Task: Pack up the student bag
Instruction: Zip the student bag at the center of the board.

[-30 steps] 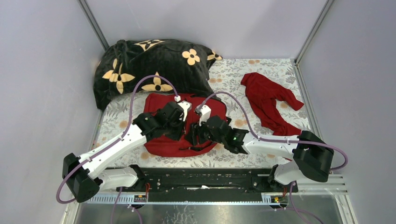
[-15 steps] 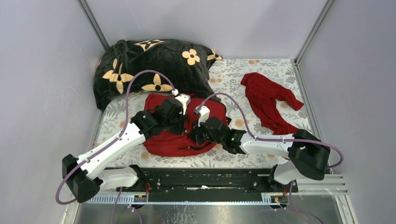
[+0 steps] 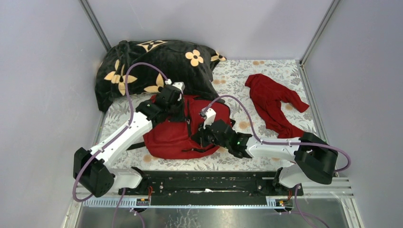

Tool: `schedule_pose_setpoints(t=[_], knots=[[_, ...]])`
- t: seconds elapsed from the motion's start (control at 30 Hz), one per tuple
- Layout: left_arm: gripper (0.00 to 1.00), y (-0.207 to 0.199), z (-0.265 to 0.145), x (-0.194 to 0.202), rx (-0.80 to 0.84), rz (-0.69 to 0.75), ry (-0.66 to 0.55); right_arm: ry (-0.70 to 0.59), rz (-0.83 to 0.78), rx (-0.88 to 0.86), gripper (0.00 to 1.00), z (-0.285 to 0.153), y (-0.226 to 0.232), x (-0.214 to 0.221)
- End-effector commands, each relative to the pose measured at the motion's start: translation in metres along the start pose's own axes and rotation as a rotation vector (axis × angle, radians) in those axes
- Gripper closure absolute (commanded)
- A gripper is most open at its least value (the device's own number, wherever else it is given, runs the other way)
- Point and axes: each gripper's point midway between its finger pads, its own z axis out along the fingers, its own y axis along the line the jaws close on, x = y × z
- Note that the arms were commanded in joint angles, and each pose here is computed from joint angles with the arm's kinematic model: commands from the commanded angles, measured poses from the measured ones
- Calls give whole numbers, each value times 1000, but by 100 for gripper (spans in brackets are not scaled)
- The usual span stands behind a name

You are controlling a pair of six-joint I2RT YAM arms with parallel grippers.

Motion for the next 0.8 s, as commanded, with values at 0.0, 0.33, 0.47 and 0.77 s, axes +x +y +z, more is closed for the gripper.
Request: schedule_pose_setpoints(t=[0.0, 0.33, 0.47, 0.77], knots=[[100, -6, 2, -69, 32, -70, -204, 44, 2, 0, 100, -11, 0, 14], [100, 34, 45, -125, -101, -174, -238, 65, -10, -5, 100, -16, 3, 17], [100, 47, 62, -145, -170, -165, -256, 64, -14, -1, 100, -18, 4, 16], [100, 67, 106, -174, -216, -203, -237, 89, -6, -4, 100, -23, 7, 26]])
